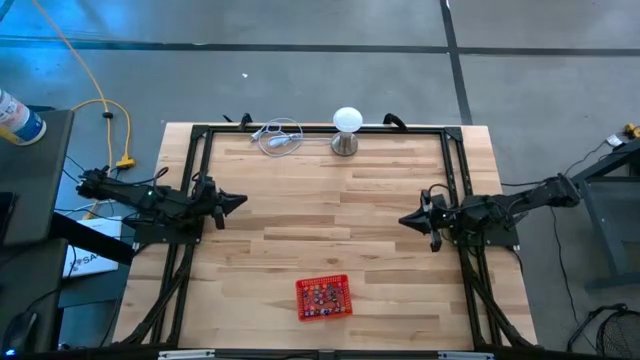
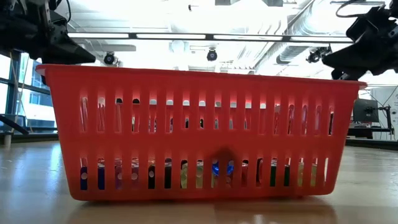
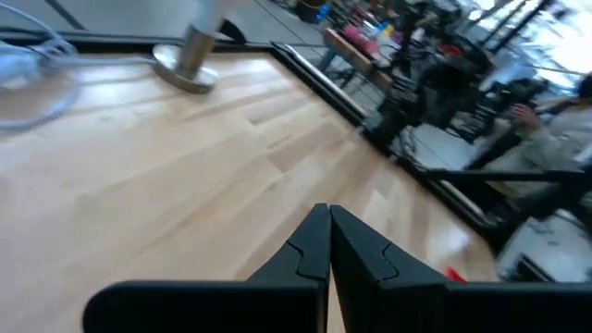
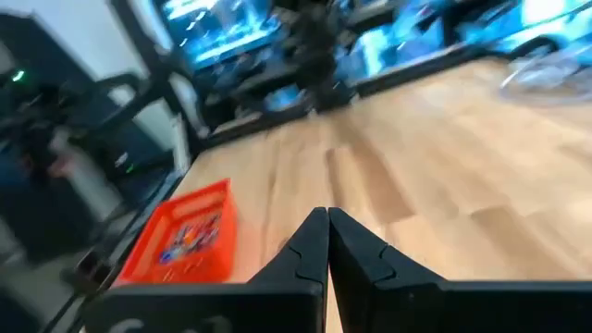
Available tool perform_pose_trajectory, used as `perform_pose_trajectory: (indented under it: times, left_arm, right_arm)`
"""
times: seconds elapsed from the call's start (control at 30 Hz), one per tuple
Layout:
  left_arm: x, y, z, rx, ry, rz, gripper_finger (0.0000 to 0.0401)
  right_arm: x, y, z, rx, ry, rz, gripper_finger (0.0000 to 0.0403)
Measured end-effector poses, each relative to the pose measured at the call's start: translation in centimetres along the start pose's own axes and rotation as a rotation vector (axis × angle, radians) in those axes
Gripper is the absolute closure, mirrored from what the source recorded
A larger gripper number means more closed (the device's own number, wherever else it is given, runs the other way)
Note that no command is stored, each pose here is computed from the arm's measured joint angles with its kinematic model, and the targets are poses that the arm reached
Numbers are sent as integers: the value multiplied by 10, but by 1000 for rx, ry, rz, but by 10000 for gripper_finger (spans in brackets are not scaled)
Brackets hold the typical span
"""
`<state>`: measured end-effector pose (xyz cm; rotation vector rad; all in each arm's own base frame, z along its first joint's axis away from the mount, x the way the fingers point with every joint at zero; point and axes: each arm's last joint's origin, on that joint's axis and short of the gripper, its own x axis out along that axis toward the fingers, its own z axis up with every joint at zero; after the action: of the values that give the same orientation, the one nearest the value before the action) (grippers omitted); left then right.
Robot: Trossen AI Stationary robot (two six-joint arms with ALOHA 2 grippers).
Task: Pick & Place Dice
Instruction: Return to Home Position
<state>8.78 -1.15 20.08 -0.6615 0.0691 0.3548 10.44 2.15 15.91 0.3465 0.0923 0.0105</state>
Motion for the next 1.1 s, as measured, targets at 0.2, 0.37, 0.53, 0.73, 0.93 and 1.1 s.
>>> perform_pose_trajectory:
  times: [0.2, 0.37, 0.53, 0.73, 0.93, 1.1]
  left_arm:
    - [0, 6, -4, 85, 18, 80, 401]
    - [-1, 11, -8, 129, 45, 125, 401]
    - [-4, 22, -17, 228, 135, 217, 401]
    - [-5, 26, -19, 261, 165, 244, 401]
    - [-5, 26, -19, 331, 173, 237, 401]
    - [-5, 26, -19, 339, 174, 236, 401]
  right_arm:
    - [1, -2, -2, 0, 50, 45, 401]
    - [2, -3, -3, -62, 59, 45, 401]
    - [2, -3, -4, -216, 70, 52, 401]
    - [2, -3, -4, -169, 73, 49, 401]
    - [2, -3, -5, -169, 74, 49, 401]
    - [2, -3, -5, -169, 74, 47, 401]
